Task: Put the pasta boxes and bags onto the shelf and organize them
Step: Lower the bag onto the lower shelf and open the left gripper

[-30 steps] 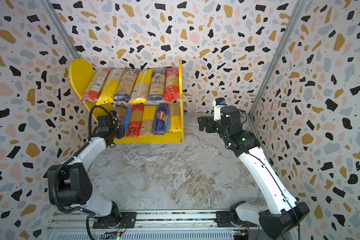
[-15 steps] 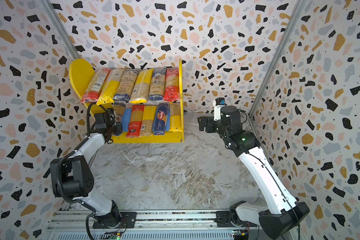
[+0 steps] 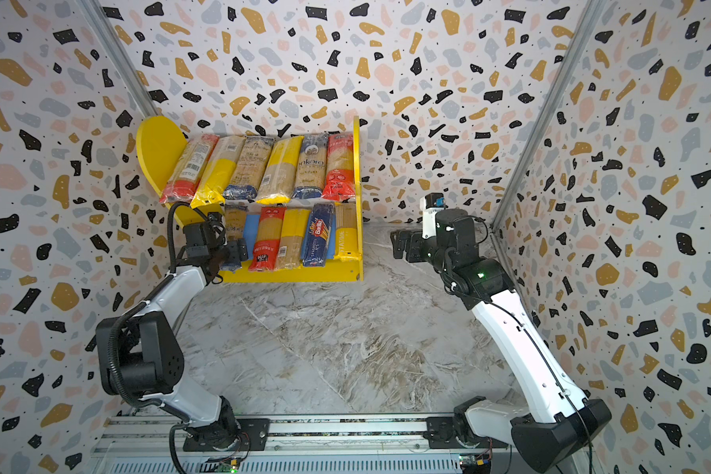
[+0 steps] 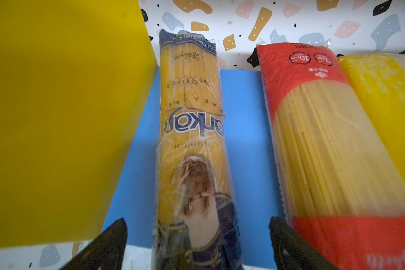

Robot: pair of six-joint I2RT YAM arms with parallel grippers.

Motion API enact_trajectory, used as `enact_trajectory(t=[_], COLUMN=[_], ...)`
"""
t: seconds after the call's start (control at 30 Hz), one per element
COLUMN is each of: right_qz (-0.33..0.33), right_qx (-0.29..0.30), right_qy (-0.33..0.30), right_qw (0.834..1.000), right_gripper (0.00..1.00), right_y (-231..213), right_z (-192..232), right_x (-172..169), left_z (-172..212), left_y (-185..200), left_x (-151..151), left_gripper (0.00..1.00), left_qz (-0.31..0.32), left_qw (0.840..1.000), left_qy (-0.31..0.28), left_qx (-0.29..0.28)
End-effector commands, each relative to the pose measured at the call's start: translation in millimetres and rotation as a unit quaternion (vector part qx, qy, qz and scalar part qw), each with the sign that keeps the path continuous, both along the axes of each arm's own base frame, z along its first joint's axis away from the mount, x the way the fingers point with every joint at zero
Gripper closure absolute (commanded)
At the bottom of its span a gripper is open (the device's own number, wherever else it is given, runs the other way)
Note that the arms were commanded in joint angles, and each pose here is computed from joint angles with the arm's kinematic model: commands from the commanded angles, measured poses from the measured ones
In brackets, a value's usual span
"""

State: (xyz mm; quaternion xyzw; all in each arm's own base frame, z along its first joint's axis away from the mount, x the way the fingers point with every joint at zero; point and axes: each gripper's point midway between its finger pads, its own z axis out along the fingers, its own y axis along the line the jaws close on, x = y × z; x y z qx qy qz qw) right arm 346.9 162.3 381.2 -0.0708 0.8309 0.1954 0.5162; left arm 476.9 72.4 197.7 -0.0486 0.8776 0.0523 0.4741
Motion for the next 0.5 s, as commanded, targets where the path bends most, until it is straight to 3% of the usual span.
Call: enact_trajectory(t=[0.0, 0.3, 0.47], right_qz=[0.012, 0.020, 0.004], right_qx=[0.000, -0.007, -0.022], right_qy=[-0.005, 0.008, 0.022], right_qw=[1.000, 1.000, 1.000], right_gripper=[0.01, 0.01, 0.01], right_y=[3, 6, -2], right_z=[4, -15, -38], right_x=[0, 0, -3], left_z=[23, 77, 100], left_y=[2, -11, -39], left_x=[-13, -57, -88], left_gripper=[0.01, 0.01, 0.01], left_qz=[0.020, 0.026, 0.021], left_qw=[0.999, 0.990, 0.982], left_qy=[-0.043, -0.131, -0.187], left_qx=[-0.011, -0.032, -0.005])
